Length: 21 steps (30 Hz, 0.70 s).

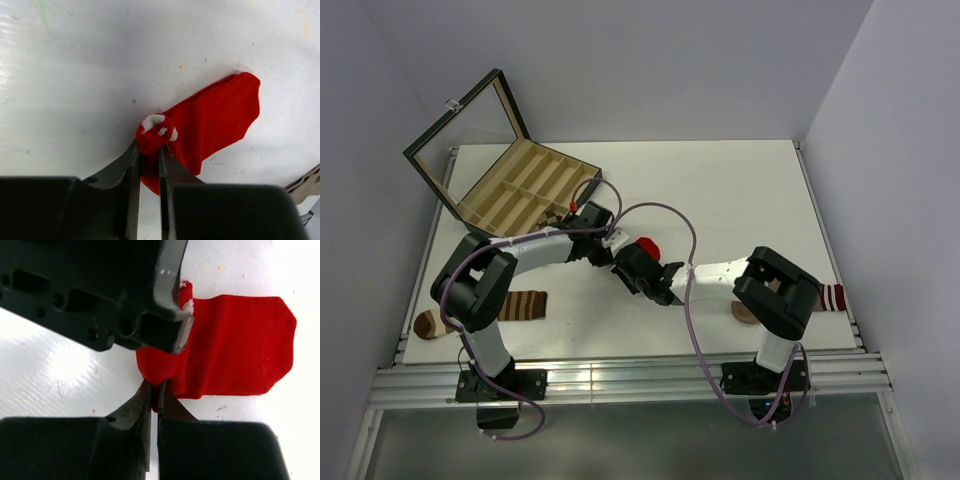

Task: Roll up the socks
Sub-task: Roll the sock at the center of the board.

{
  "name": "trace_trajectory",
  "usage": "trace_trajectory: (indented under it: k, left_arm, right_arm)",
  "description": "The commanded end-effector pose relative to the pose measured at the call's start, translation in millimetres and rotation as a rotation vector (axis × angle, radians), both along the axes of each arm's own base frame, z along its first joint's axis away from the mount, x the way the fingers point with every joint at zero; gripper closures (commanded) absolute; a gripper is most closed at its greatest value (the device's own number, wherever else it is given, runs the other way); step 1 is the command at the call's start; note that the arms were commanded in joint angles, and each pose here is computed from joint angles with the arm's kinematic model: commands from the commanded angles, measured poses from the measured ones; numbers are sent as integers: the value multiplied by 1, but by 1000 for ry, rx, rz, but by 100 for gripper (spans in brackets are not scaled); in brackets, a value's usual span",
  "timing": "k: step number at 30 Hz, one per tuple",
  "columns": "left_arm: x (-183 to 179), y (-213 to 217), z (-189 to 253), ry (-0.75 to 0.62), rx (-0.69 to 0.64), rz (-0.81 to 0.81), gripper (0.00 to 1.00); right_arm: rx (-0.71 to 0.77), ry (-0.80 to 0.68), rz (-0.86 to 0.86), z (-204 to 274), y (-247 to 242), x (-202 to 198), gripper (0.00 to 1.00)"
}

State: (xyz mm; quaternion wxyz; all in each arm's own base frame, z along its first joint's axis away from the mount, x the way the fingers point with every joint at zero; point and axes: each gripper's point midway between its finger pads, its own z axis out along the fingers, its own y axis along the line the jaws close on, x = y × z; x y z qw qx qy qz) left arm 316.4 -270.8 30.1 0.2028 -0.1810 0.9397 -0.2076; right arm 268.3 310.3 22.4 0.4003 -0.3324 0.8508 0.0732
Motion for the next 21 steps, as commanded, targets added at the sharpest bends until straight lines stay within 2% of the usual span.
trace_trajectory:
  k: [1, 2, 3, 5, 6, 9, 11, 17, 21]
  left_arm:
    - [-15, 11, -8, 35, 22, -1, 80]
    - [-11, 15, -6, 28, 12, 21, 76]
    - [-14, 21, -9, 35, 6, 43, 68]
    - [-6, 26, 3, -3, -31, 77, 61]
    - [-6, 28, 8, -16, -46, 90, 51]
    - [-2, 31, 20, -49, -77, 117, 33]
    - [0, 29, 26, -67, -100, 124, 26]
    - [-5, 31, 31, -80, -127, 137, 22]
    - [-10, 30, 25, -69, -145, 129, 26]
  right_arm:
    - [-53, 109, 3, -27, -7, -12, 100]
    - [-33, 123, -5, -24, -10, -10, 100]
    - [-3, 166, 19, -24, -7, -15, 100]
    - [54, 226, 11, -20, -10, -12, 100]
    - [103, 304, 59, -20, -3, -22, 100]
    - [217, 415, 67, -14, -2, -15, 100]
    - [295, 554, 111, -14, 4, -27, 100]
    - [549, 867, 135, -4, 9, -35, 100]
    - [677, 977, 77, 1, 8, -27, 100]
